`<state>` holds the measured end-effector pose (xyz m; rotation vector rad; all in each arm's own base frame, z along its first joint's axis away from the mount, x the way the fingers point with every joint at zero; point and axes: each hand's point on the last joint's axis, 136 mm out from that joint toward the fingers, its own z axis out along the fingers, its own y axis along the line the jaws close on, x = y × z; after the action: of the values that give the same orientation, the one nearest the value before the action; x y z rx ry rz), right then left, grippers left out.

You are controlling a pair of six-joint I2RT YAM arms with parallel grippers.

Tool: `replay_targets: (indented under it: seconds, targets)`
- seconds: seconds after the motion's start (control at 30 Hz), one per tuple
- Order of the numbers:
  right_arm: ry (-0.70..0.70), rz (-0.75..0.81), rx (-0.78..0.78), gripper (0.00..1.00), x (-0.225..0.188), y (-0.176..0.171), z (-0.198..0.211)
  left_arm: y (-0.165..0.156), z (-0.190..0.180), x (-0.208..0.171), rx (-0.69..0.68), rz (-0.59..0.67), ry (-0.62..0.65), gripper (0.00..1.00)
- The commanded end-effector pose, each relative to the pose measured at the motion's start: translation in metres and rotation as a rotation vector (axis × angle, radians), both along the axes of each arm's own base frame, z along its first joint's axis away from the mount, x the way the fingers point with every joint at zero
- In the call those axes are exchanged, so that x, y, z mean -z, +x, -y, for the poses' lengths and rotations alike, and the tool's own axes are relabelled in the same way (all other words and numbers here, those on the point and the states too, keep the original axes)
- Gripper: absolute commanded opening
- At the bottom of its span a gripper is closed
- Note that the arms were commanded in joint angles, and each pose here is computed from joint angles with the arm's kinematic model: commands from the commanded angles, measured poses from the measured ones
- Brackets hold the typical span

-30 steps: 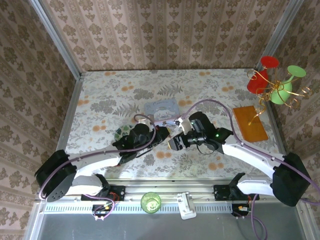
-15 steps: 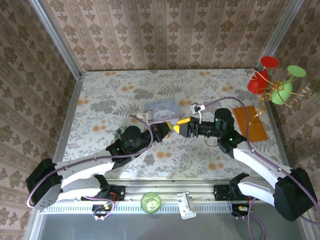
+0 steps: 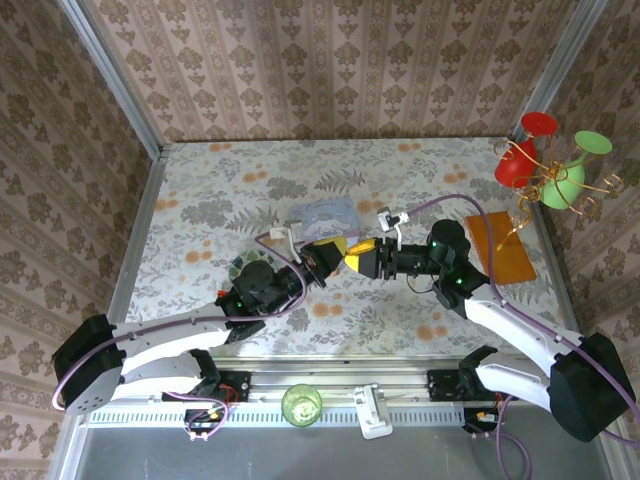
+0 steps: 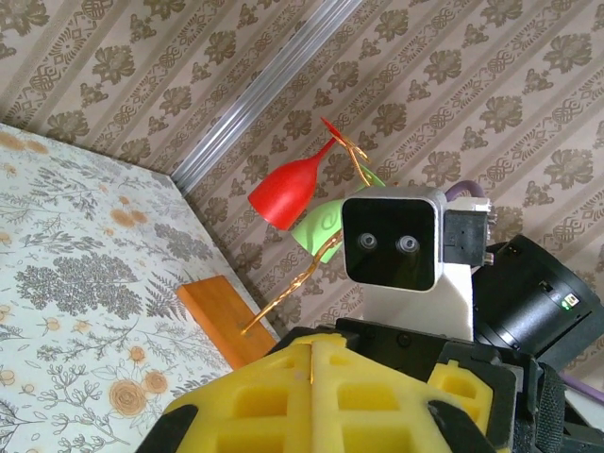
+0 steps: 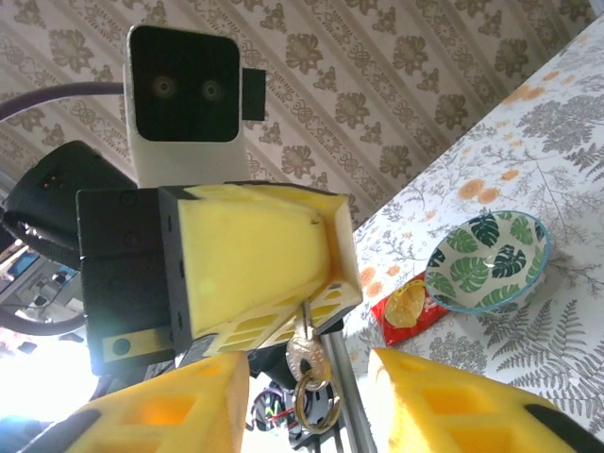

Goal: Unlock the padlock with the key

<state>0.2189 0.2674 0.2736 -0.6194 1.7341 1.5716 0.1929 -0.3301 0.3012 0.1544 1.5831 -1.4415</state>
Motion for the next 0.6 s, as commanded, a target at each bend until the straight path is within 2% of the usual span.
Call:
replay_targets:
  seconds: [0.0,0.2,0.43,0.57]
  targets:
    - [0.028,0.009,-0.044,0.34,-0.0032,-0.0069,-0.0036,-0.0032,-0.0063,-0.0175,-0.016,0.064,-0.052,0.0]
    - [0.053,-0.001,-0.063,0.24,-0.0056,-0.0072,-0.0068,-0.0015,-0.009,-0.0174,-0.032,0.064,-0.059,0.0]
    - [0.085,-0.006,-0.068,0.23,-0.009,-0.0111,-0.0093,-0.0001,-0.0103,-0.0157,-0.043,0.069,-0.073,0.0]
    - [0.093,-0.003,-0.066,0.19,-0.0103,-0.0126,-0.009,-0.0004,-0.0095,-0.0163,-0.041,0.08,-0.07,0.0]
